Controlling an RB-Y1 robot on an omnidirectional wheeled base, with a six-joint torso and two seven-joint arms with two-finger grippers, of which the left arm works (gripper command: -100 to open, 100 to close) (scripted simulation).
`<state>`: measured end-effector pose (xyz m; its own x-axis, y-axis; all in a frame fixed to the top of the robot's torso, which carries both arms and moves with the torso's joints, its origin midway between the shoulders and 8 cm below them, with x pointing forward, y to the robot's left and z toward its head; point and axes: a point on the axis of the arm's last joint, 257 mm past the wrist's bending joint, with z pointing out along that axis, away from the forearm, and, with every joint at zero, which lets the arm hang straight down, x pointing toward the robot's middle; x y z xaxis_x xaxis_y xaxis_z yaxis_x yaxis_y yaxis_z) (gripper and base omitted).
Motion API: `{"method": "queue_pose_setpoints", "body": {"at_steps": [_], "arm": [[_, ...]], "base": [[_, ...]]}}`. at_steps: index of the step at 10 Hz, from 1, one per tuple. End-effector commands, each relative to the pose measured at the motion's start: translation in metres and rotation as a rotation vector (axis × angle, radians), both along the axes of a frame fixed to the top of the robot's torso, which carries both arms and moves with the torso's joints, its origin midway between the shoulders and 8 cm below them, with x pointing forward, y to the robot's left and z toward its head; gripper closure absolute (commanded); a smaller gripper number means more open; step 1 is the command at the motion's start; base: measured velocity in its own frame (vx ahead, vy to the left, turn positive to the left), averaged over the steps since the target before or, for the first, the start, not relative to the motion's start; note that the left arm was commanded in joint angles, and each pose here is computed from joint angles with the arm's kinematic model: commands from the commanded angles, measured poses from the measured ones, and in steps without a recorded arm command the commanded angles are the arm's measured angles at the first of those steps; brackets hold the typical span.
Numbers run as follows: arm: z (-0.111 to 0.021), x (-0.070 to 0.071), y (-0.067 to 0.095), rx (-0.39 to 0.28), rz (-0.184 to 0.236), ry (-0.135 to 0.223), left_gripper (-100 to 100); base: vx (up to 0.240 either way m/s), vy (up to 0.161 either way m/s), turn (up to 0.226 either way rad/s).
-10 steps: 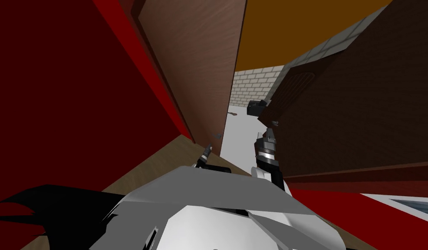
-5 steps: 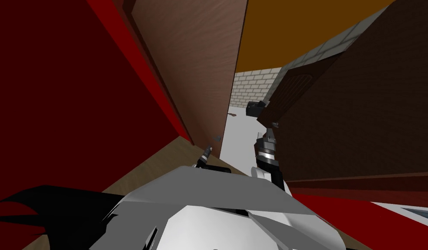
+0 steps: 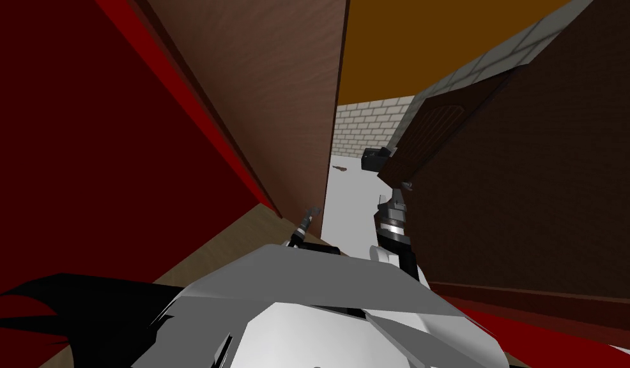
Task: Push the door open
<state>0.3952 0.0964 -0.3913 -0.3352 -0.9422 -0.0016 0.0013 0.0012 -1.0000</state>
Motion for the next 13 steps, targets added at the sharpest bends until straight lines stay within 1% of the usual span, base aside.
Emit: {"method": "queue_pose_setpoints", "body": {"at_steps": [1, 2, 3, 8, 9, 10, 12, 13], "arm": [[0.0, 0.002, -0.001, -0.004, 0.005, 0.001, -100], [0.0, 0.001, 0.0, -0.003, 0.003, 0.0, -100], [0.0, 0.001, 0.0, -0.003, 0.003, 0.0, 100], [0.0, 0.001, 0.0, -0.003, 0.003, 0.0, 100], [0.001, 0.006, 0.008, 0.005, 0.019, -0.003, 100], [0.001, 0.007, 0.011, 0.007, 0.024, -0.003, 100], [0.0, 0.011, 0.023, 0.017, 0.047, -0.003, 100], [0.0, 0.011, 0.023, 0.017, 0.047, -0.003, 100]], "base": [[0.184, -0.044, -0.025], [0.087, -0.018, 0.0], [-0.012, 0.002, 0.004], [-0.008, 0.002, -0.005], [0.096, -0.042, 0.027], [0.127, -0.074, 0.041], [0.175, -0.101, 0.038], [0.115, -0.071, 0.024]]}}
